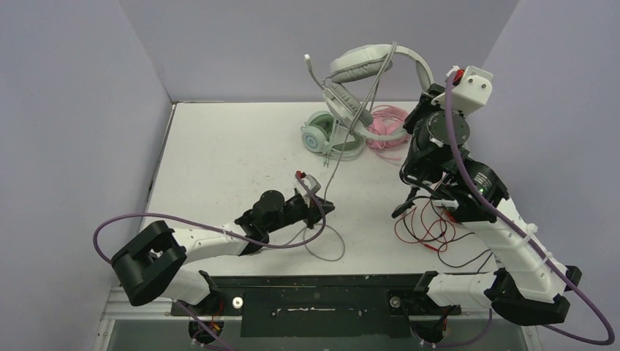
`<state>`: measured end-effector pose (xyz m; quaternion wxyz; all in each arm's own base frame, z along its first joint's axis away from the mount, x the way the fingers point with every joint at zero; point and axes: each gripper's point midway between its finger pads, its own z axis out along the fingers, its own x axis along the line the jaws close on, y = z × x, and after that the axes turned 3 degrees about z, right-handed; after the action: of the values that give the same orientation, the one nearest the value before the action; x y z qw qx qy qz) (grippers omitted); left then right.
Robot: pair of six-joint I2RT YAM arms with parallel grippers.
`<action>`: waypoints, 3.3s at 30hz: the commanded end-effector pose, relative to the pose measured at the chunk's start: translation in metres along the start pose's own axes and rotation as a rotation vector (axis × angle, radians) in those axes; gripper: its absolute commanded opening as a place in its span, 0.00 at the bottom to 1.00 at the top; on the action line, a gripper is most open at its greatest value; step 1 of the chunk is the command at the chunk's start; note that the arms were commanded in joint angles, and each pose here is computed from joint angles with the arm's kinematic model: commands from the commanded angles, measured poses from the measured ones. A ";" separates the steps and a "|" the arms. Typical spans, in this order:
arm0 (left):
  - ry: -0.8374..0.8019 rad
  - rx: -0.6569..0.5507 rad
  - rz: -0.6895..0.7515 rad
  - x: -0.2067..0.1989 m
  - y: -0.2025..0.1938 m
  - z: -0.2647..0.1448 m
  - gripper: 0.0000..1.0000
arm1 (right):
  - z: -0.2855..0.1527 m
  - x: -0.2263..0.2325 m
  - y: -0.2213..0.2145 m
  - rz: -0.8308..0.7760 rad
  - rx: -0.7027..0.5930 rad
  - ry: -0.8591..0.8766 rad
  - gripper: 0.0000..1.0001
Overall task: Wrap the headphones
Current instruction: Wrap the headphones cable around the headphones.
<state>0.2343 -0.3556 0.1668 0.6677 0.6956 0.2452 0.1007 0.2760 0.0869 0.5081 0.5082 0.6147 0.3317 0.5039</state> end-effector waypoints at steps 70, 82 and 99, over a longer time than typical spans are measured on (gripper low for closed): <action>-0.085 0.070 0.278 0.066 0.154 -0.063 0.06 | -0.104 0.030 -0.265 -0.596 0.658 0.787 0.00; -0.071 -0.142 0.039 0.070 0.170 -0.054 0.23 | -0.136 0.064 -0.189 -0.318 0.586 1.002 0.00; -0.098 -0.223 -0.100 0.056 0.111 -0.031 0.34 | -0.098 0.084 -0.072 -0.104 0.445 0.770 0.00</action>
<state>0.2900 -0.2913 0.2514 0.7252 0.6377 0.2572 0.0354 0.2050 0.2119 0.4089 0.2235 0.4334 0.6956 0.5276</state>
